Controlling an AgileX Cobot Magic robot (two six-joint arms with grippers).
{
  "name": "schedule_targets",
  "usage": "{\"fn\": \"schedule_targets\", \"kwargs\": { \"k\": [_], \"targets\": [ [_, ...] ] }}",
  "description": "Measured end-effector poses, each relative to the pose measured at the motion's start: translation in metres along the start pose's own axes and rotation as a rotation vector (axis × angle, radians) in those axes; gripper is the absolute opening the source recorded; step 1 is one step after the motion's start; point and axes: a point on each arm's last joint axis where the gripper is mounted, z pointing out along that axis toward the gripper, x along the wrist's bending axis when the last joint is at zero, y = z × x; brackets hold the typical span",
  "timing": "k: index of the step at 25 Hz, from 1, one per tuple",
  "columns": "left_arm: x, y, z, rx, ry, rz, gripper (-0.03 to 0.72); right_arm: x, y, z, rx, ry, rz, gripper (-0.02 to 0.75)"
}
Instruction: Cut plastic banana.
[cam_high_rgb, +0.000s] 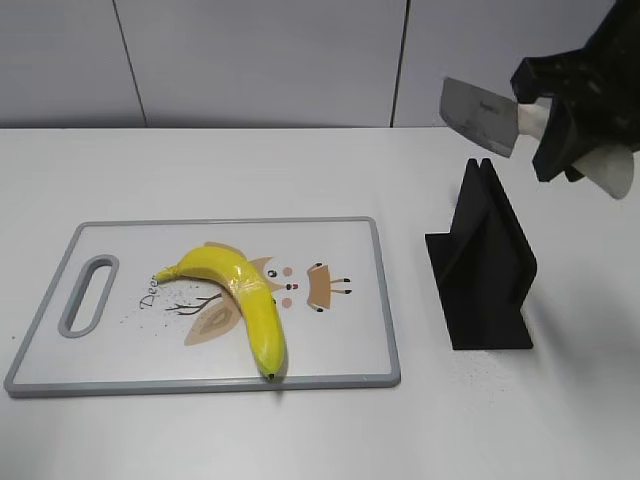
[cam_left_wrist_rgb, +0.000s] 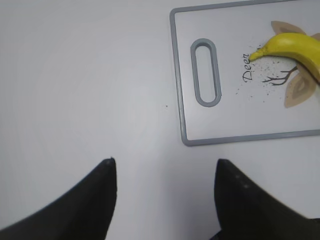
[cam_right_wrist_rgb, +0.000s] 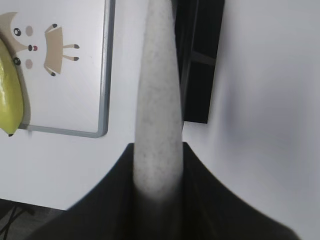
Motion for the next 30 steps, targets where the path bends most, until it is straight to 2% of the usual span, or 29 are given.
{"fn": "schedule_targets", "kwargs": {
  "k": [5,9,15,27,30],
  "targets": [
    [-0.010,-0.047,-0.013,-0.093,0.017,0.004,0.593,-0.006,-0.013,0.007,-0.005,-0.011,0.035,0.163],
    [-0.016,-0.085,-0.006,-0.170,0.032,0.003,0.593,-0.007,-0.012,0.009,-0.036,-0.020,0.047,0.163],
    [-0.022,-0.135,0.017,-0.223,0.042,0.004,0.593,-0.008,-0.010,0.009,-0.055,-0.020,0.059,0.162],
    [-0.032,-0.176,-0.008,-0.534,0.092,0.037,0.593,-0.010,-0.011,0.013,-0.038,-0.039,0.056,0.162],
    [-0.033,-0.180,-0.009,-0.555,0.092,0.039,0.593,-0.010,-0.011,0.019,-0.011,-0.048,0.058,0.162]
  ]
}}
